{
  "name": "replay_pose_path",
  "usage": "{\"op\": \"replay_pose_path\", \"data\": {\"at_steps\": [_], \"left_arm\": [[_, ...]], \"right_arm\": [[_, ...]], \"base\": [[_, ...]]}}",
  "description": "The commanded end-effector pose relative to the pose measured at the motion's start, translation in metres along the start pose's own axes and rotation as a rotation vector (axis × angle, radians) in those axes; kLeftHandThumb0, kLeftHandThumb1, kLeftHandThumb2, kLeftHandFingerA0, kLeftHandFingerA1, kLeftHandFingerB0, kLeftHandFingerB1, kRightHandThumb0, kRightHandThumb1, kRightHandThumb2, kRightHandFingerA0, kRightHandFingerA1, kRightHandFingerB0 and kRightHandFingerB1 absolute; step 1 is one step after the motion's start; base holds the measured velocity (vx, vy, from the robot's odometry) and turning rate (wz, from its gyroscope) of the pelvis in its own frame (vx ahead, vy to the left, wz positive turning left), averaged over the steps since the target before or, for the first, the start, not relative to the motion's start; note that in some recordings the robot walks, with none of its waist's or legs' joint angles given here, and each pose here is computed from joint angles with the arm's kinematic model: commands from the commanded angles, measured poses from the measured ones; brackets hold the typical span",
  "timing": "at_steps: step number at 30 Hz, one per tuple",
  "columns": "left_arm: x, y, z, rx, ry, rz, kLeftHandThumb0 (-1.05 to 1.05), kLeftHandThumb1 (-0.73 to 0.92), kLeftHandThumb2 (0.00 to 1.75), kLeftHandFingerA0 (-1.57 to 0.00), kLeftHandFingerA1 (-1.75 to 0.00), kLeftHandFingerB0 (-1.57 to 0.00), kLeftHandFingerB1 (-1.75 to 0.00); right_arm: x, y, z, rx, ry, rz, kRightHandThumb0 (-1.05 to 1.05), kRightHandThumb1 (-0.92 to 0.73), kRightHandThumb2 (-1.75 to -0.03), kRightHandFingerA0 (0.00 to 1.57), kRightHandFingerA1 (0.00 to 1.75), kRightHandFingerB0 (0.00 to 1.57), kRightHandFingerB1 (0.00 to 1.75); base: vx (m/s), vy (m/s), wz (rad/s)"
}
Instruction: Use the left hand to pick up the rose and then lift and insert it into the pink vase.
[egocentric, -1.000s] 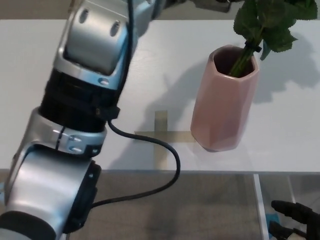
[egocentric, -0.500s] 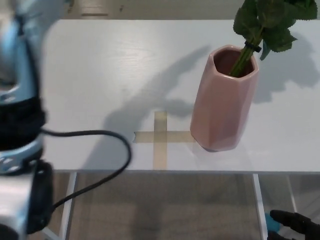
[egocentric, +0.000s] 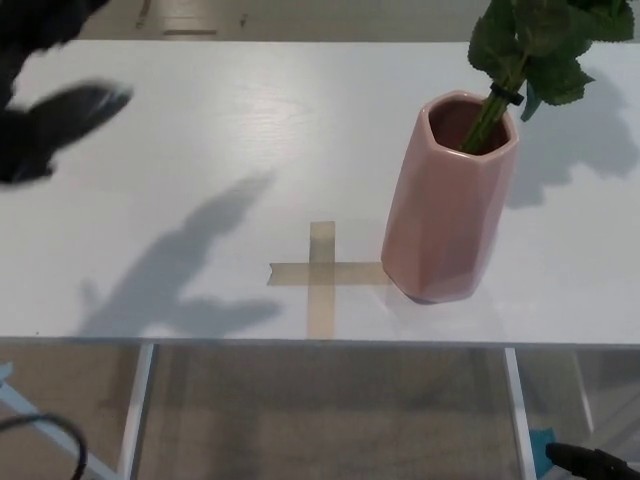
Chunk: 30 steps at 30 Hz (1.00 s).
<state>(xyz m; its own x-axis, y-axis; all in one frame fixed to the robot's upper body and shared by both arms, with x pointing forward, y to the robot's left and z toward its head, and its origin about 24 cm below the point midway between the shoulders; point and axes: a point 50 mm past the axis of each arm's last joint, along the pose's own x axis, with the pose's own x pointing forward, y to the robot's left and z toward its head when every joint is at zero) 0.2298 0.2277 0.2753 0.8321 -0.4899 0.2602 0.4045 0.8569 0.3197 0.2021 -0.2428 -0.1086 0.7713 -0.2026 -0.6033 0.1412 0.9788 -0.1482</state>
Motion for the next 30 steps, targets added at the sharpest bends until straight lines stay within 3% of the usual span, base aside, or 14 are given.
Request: {"op": "replay_pose_path", "data": {"at_steps": [1,2,3,8,9,11,15,16,23,30], "left_arm": [[-0.085,-0.018,-0.031,-0.055,0.108,-0.129,-0.61,0.37,0.80,-0.02,-0.34,-0.02,-0.25],[-0.086,-0.019,-0.031,-0.056,0.109,-0.129,-0.61,0.37,0.80,-0.02,-0.34,-0.02,-0.25],[-0.092,-0.019,-0.035,-0.063,0.130,-0.122,-0.72,0.45,0.55,-0.14,-0.29,-0.10,-0.25],[-0.130,-0.016,-0.067,-0.131,0.296,-0.073,-0.69,0.44,0.55,-0.20,-0.30,-0.16,-0.27],[-0.142,-0.015,-0.078,-0.153,0.349,-0.049,-0.30,0.15,0.80,-0.08,-0.50,-0.08,-0.49],[-0.182,-0.019,-0.111,-0.236,0.516,0.018,-0.28,0.18,0.82,-0.10,-0.51,-0.09,-0.50],[-0.187,-0.020,-0.113,-0.236,0.524,0.014,-0.28,0.18,0.82,-0.10,-0.51,-0.09,-0.50],[-0.221,-0.021,-0.143,-0.224,0.671,0.117,-0.58,0.47,0.55,-0.30,-0.33,-0.28,-0.30],[-0.262,-0.026,-0.191,-0.137,0.918,0.307,-0.55,0.49,0.55,-0.29,-0.32,-0.32,-0.31],[-0.275,-0.029,-0.222,-0.102,1.082,0.368,-0.58,0.50,0.56,-0.30,-0.32,-0.32,-0.31]], "right_arm": [[-0.003,-0.002,-0.007,-0.012,0.017,-0.013,-0.19,-0.61,-0.57,0.68,0.53,0.60,0.50],[-0.003,-0.002,-0.007,-0.014,0.018,-0.013,-0.19,-0.61,-0.57,0.68,0.53,0.60,0.50],[-0.003,-0.002,-0.008,-0.017,0.019,-0.013,-0.19,-0.61,-0.57,0.68,0.53,0.60,0.50],[-0.003,-0.002,-0.008,-0.018,0.022,-0.010,-0.19,-0.61,-0.57,0.68,0.53,0.60,0.50],[-0.003,-0.002,-0.009,-0.016,0.023,-0.010,-0.19,-0.61,-0.57,0.69,0.54,0.60,0.50],[-0.004,-0.001,-0.009,-0.016,0.029,-0.007,-0.19,-0.61,-0.57,0.69,0.54,0.60,0.50],[-0.004,-0.001,-0.009,-0.016,0.029,-0.007,-0.19,-0.61,-0.57,0.69,0.54,0.60,0.50],[-0.004,-0.002,-0.010,-0.013,0.029,-0.006,-0.19,-0.61,-0.57,0.69,0.54,0.61,0.51],[-0.002,-0.002,-0.006,-0.033,0.025,-0.002,-0.18,-0.61,-0.57,0.69,0.54,0.61,0.50],[0.000,-0.002,-0.002,-0.021,0.015,0.003,-0.18,-0.61,-0.57,0.69,0.54,0.60,0.50]], "base": [[0.00,0.000,0.00],[0.00,0.000,0.00],[0.00,0.000,0.00],[0.00,0.000,0.00],[0.00,0.000,0.00],[0.00,0.000,0.00],[0.00,0.000,0.00],[0.00,0.000,0.00],[0.00,0.000,0.00],[0.00,0.000,0.00]]}}
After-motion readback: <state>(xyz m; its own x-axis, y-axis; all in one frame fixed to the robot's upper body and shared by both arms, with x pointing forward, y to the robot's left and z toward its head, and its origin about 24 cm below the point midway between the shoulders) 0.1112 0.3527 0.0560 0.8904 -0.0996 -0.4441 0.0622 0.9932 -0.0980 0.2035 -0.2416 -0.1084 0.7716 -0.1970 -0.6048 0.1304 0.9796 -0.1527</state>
